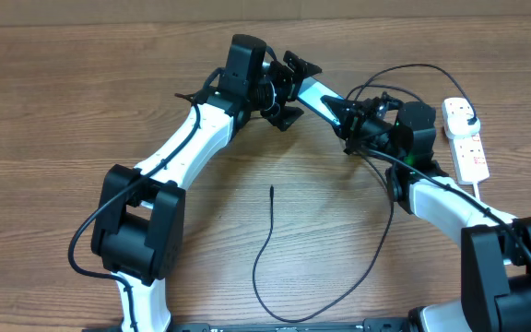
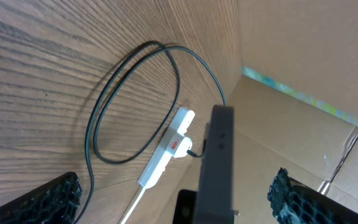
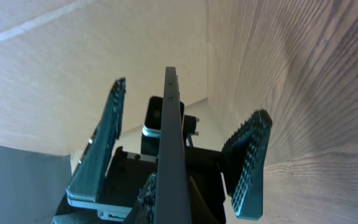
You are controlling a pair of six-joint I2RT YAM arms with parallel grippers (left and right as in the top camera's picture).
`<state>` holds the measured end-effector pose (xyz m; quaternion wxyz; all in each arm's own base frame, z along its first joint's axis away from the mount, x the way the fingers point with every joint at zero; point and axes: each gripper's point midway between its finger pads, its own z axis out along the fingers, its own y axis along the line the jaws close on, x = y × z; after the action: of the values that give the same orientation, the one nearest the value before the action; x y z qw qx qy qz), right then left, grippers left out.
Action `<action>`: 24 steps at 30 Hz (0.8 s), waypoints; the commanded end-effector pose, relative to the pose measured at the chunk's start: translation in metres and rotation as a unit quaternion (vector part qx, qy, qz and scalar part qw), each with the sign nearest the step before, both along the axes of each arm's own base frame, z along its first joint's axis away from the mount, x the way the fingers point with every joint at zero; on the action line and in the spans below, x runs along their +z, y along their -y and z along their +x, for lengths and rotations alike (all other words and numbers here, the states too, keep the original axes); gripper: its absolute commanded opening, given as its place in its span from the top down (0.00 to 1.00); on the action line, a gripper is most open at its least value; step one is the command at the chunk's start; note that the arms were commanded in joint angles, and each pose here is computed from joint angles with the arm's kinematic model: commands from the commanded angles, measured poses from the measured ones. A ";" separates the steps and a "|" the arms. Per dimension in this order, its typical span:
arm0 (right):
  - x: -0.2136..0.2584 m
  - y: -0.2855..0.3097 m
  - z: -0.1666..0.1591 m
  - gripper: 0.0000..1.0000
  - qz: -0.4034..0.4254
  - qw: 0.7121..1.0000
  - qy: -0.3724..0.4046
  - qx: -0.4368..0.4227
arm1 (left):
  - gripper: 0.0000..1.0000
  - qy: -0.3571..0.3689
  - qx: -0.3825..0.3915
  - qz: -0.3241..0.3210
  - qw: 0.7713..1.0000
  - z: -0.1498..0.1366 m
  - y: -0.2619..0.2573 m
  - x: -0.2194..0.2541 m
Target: Plug charger to phone and switch on socket
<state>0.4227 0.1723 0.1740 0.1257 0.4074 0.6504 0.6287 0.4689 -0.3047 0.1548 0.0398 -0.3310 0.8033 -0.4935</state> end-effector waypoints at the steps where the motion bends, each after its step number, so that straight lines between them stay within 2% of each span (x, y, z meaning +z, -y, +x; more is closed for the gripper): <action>1: 0.010 -0.005 0.001 0.96 0.001 1.000 0.016 0.005 | 0.00 0.012 -0.009 0.016 1.000 -0.002 0.000 -0.007; 3: 0.010 -0.005 0.001 0.96 0.000 1.000 0.017 0.006 | 0.00 0.012 -0.007 0.016 1.000 -0.001 -0.001 -0.007; 5: 0.010 -0.007 0.000 0.96 0.000 1.000 0.017 0.010 | 0.06 0.012 -0.006 0.017 1.000 -0.001 -0.002 -0.007; 8: 0.010 -0.008 -0.001 0.96 0.000 1.000 0.017 0.011 | 0.09 0.013 -0.006 0.017 1.000 -0.001 -0.002 -0.007; 17: 0.000 -0.012 -0.005 0.96 -0.012 1.000 0.003 0.019 | 0.45 0.014 0.000 0.022 1.000 0.001 -0.003 -0.008; 20: 0.002 -0.014 -0.006 0.96 -0.011 1.000 0.006 0.022 | 0.54 0.014 0.001 0.022 1.000 0.001 -0.003 -0.008; 24: 0.002 -0.014 -0.006 0.96 -0.011 1.000 0.006 0.022 | 0.58 0.014 0.001 0.022 1.000 0.001 -0.003 -0.008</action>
<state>0.4158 0.1821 0.1629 0.1105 0.4074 0.6658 0.6152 0.4715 -0.3020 0.1530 0.0538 -0.3275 0.8077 -0.4873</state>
